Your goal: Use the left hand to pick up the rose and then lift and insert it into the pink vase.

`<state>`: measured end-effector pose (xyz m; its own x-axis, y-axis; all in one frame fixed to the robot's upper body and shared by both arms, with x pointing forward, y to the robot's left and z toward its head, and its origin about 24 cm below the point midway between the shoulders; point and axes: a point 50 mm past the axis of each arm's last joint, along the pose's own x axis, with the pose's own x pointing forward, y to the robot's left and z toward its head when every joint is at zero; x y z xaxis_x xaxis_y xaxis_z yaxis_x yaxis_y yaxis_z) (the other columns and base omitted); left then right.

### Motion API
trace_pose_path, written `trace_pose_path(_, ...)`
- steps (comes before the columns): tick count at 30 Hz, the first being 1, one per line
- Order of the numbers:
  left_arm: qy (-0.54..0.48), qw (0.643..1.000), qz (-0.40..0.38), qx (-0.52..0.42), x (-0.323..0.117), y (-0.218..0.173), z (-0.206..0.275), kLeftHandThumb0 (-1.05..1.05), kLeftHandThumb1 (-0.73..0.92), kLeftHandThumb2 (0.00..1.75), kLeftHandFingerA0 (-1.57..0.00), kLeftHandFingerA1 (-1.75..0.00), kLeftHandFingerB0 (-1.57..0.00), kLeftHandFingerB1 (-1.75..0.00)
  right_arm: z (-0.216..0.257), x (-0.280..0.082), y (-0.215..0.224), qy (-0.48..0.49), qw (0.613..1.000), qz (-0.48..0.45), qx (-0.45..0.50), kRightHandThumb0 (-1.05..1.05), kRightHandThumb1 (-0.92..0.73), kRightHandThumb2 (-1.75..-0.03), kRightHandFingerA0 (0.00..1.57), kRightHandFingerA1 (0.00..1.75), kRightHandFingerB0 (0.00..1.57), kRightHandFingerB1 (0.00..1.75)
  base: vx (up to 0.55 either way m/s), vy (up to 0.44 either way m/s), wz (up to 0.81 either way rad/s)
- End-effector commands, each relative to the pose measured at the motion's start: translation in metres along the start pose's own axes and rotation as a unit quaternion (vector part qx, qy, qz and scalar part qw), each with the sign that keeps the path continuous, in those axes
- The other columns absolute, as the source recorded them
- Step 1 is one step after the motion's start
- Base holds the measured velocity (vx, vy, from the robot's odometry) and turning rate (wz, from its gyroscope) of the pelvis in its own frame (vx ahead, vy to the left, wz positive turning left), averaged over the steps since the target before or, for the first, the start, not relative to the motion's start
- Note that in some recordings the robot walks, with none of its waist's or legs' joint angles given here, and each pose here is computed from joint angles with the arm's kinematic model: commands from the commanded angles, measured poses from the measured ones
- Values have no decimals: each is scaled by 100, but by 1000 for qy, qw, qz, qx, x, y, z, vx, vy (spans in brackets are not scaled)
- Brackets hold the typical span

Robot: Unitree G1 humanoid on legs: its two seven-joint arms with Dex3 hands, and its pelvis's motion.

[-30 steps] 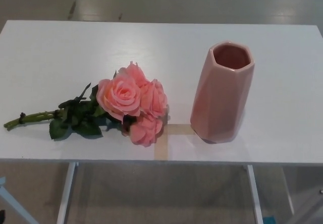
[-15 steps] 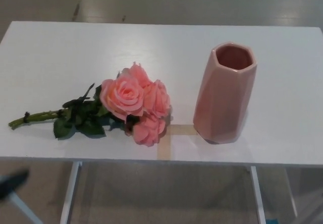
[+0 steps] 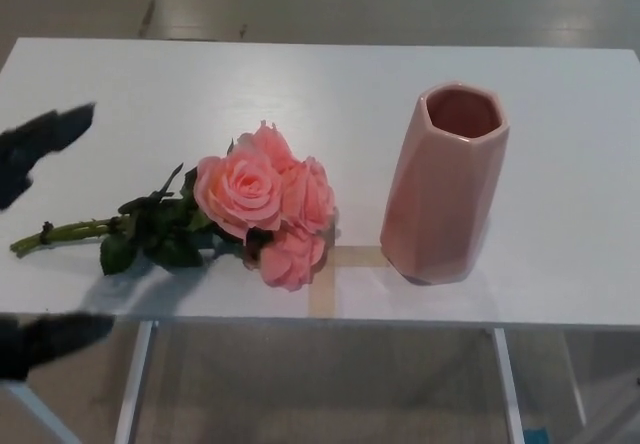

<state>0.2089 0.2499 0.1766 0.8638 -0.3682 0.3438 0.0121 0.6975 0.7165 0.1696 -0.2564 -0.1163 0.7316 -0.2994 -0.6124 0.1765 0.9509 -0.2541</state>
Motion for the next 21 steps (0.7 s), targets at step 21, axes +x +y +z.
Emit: trace_pose_path(21,267,922,-179,215,100,-30,-77,-43,37,62,0,-11,-2,-20,1,0,-2,-4,1000,9,7,-25,-64,-59,59,50,53,46,0,0,0)
